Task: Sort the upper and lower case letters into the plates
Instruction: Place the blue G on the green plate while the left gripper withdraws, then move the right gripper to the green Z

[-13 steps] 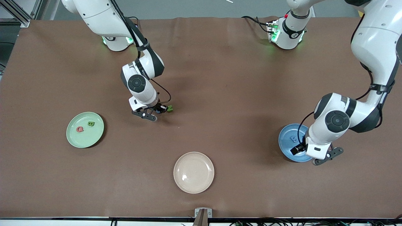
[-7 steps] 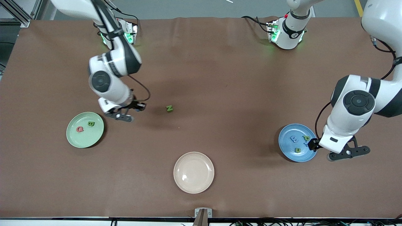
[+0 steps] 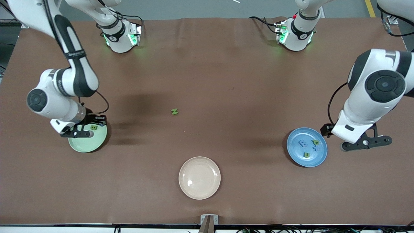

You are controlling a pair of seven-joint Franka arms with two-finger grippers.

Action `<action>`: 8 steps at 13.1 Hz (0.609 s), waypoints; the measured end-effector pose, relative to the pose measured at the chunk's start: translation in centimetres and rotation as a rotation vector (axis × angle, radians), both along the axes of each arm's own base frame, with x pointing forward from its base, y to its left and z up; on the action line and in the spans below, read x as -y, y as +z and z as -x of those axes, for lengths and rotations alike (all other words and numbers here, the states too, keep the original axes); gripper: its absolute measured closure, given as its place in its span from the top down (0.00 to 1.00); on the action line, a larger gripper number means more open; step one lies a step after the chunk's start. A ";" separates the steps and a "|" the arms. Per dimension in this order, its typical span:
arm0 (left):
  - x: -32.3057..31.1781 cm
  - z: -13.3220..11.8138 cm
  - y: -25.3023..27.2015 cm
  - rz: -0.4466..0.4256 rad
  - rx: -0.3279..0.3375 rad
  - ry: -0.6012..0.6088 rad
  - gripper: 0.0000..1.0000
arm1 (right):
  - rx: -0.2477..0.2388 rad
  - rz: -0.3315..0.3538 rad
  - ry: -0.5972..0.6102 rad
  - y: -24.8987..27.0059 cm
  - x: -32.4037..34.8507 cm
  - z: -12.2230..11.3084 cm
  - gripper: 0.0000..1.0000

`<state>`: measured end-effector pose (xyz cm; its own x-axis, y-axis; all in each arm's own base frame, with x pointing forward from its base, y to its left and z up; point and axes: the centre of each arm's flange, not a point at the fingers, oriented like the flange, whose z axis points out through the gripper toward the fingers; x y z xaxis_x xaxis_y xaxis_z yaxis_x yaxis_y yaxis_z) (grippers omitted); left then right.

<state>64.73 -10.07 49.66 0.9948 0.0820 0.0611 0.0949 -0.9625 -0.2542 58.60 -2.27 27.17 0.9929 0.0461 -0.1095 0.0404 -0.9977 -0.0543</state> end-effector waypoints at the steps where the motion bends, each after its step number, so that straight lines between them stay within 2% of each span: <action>1: 0.2 0.3 1.4 0.030 -0.005 0.001 1.00 | -0.003 -0.004 0.024 -1.3 1.9 -1.0 0.36; 4: 0.6 2.2 5.9 0.114 -0.006 -0.005 1.00 | -0.012 -0.009 0.058 -4.9 4.7 -2.9 0.36; 8: -2.2 6.0 12.1 0.167 -0.023 -0.021 1.00 | -0.029 -0.015 0.069 -7.4 4.0 -3.1 0.36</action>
